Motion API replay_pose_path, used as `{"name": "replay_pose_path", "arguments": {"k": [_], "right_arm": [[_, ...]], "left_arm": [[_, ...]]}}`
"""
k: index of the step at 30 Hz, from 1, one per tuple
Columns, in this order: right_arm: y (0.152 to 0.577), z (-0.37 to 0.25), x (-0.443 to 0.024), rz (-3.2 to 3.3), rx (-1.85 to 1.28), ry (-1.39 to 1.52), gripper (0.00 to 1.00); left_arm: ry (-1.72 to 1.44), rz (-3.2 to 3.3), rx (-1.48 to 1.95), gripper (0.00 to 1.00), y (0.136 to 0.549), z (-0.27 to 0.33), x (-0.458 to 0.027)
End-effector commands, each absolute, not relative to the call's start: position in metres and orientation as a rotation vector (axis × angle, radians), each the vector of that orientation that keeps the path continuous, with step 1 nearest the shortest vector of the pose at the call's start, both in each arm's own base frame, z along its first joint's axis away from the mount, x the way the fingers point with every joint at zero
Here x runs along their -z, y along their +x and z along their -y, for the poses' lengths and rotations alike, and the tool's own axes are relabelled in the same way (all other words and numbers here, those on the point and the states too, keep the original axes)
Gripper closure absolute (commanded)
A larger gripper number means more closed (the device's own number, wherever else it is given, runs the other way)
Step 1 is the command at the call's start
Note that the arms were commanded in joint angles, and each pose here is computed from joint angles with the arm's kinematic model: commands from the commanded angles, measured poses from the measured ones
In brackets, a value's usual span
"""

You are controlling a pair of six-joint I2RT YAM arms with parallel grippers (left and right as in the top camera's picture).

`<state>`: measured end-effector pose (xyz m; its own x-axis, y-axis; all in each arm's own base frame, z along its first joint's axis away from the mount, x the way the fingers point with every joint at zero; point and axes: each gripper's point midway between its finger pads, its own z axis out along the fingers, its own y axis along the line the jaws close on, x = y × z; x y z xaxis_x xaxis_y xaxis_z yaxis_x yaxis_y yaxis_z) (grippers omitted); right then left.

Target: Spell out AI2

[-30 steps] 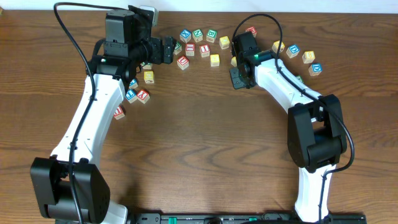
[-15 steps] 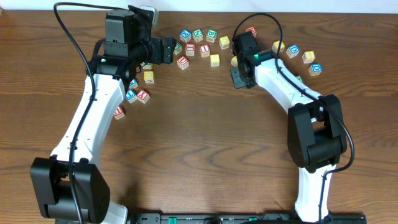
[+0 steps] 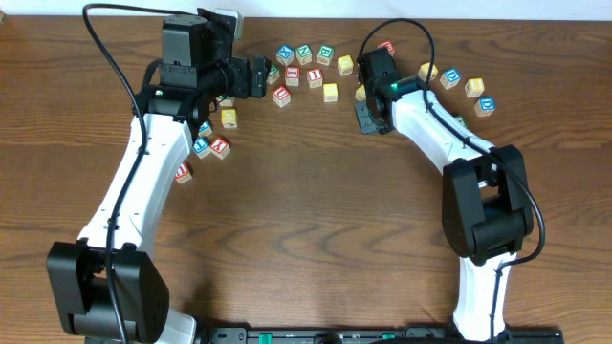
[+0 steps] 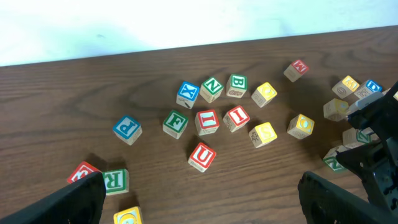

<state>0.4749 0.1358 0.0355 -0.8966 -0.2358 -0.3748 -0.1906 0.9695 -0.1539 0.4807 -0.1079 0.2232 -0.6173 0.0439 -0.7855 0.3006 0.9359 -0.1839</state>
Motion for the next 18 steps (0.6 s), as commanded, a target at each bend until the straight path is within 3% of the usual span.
{"name": "replay_pose_path", "arguments": {"k": [1,18], "right_arm": [[0.481,-0.131,-0.048,-2.691,0.179,-0.3,0.99],[0.455,-0.138,-0.021,-2.78,0.072,-0.412,0.99]], "left_arm": [[0.248,-2.188,0.354,0.02,0.483,0.106,-0.235],[0.248,-2.188,0.355,0.02,0.483,0.106,-0.235]]}}
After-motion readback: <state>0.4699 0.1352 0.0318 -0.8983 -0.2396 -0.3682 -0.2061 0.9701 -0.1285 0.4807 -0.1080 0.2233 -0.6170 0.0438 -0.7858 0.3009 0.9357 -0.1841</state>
